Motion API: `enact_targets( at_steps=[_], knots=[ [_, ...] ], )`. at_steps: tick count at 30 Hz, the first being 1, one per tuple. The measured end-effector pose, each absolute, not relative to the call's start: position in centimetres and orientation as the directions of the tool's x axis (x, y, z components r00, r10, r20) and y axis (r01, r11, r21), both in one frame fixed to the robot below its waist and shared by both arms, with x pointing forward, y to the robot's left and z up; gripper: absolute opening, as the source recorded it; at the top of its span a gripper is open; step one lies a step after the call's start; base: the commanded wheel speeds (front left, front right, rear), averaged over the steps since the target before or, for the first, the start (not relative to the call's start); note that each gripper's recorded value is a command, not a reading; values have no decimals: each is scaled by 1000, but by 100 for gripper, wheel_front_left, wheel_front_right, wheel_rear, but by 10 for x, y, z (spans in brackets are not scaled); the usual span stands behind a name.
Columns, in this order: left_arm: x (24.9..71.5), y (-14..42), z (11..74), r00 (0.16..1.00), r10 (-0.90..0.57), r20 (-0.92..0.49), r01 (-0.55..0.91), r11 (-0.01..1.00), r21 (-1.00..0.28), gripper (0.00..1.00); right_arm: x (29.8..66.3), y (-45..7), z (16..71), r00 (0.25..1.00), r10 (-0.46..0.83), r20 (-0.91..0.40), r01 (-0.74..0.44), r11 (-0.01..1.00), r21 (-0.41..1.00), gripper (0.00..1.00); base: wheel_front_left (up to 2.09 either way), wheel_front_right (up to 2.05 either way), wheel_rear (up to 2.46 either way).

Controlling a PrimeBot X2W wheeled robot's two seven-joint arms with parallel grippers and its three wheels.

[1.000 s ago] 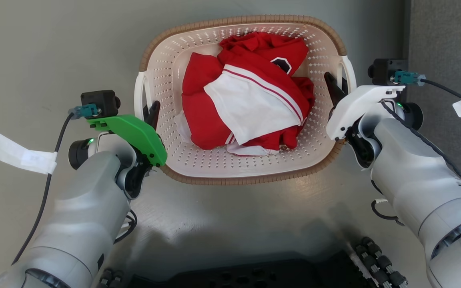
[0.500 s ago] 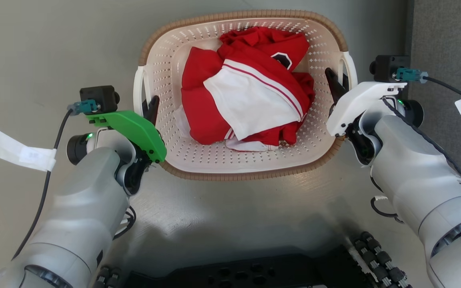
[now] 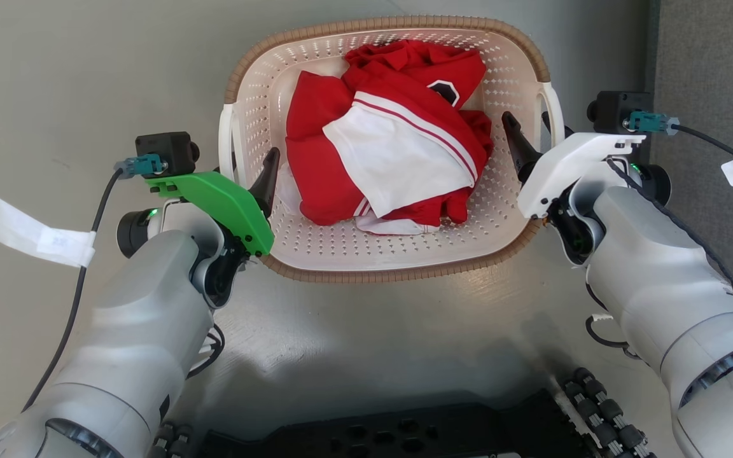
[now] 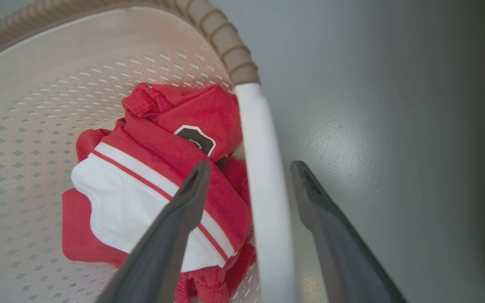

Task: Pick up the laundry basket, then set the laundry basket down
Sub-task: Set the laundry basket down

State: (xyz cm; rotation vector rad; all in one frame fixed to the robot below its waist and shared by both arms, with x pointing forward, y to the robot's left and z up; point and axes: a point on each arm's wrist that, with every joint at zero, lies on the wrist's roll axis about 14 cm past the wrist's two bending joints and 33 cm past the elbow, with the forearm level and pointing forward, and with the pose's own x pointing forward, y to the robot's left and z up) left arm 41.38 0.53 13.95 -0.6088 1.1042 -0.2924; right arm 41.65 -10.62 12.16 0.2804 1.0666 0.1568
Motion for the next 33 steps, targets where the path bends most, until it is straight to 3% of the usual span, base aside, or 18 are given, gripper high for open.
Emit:
enact_targets(
  at_steps=[21, 33],
  knots=[
    [430, 18, 164, 485, -478, -732, -52, 820, -570, 100, 427, -115, 152, 529, 234, -816, 16, 958, 286, 100, 0, 0, 0],
    [428, 14, 207, 537, -490, -687, -4, 812, -583, 100, 446, -118, 206, 635, 226, -739, 19, 952, 307, 100, 0, 0, 0]
  ],
)
